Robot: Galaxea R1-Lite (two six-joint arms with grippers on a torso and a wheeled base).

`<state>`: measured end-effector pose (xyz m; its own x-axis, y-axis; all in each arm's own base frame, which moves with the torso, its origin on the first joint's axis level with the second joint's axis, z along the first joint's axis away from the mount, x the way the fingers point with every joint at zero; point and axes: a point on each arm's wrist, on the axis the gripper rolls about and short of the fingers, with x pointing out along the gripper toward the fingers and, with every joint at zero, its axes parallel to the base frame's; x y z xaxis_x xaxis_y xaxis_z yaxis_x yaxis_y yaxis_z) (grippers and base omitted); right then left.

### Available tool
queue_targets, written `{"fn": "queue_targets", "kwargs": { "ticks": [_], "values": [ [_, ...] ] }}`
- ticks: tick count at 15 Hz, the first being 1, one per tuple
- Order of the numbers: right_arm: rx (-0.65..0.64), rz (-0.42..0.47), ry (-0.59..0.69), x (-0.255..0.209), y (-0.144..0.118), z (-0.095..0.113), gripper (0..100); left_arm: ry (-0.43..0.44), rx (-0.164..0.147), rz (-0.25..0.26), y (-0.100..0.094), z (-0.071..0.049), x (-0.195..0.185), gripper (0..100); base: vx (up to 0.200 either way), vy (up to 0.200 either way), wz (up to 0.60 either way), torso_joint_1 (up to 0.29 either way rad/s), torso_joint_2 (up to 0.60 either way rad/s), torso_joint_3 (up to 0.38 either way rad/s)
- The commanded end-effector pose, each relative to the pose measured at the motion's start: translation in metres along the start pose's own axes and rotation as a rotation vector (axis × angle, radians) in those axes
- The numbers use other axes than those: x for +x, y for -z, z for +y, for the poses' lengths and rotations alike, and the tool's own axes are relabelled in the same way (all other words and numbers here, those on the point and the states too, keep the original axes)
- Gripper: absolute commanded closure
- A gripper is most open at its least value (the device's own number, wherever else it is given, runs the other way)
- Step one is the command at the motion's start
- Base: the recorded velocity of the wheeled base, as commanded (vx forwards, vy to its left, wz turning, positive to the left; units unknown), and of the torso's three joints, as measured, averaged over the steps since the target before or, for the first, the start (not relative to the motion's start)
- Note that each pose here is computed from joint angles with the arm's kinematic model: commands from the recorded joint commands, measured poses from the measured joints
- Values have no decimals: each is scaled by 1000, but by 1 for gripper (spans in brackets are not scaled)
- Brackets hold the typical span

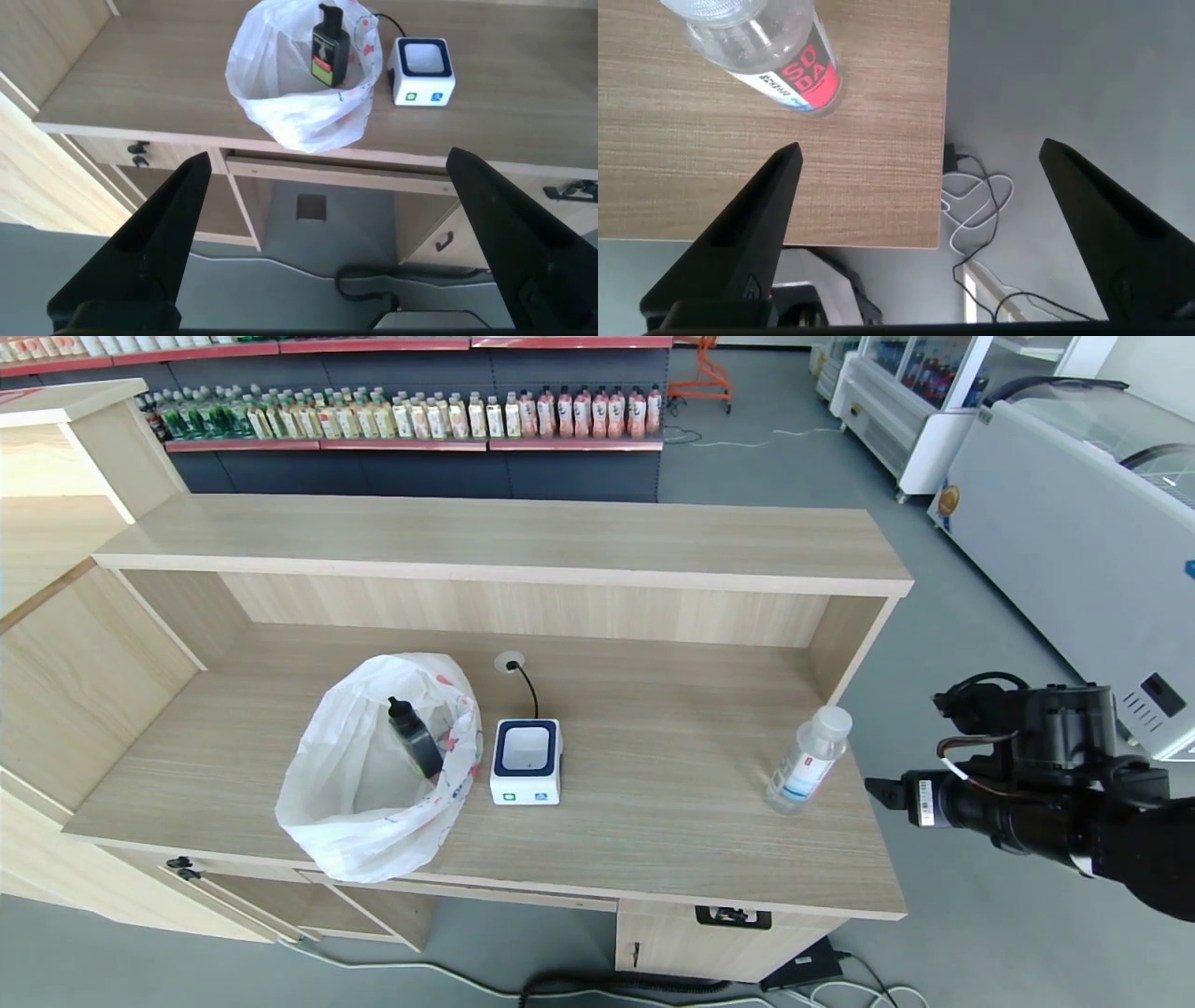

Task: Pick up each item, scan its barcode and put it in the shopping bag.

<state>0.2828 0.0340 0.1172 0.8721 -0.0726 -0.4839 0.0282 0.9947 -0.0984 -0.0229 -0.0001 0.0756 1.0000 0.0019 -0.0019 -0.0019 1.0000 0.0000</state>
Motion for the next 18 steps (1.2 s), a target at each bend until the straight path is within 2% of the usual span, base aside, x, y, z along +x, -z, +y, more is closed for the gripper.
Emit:
{"fn": "queue_targets", "kwargs": {
  "ticks": [1,6,10,18],
  "values": [
    [-14,7,-21,11,6,5,0,0,0,0,0,0,0,0,0,0,0,0,0,0],
    [-23,-61,-61,24,11,20,0,-1,0,0,0,0,0,0,0,0,0,0,0,0],
    [-24,-64,-109,34,14,24,0,-1,0,0,0,0,0,0,0,0,0,0,0,0],
    [-67,-154,-160,60,15,36,0,0,0,0,0,0,0,0,0,0,0,0,0,0]
  ]
}}
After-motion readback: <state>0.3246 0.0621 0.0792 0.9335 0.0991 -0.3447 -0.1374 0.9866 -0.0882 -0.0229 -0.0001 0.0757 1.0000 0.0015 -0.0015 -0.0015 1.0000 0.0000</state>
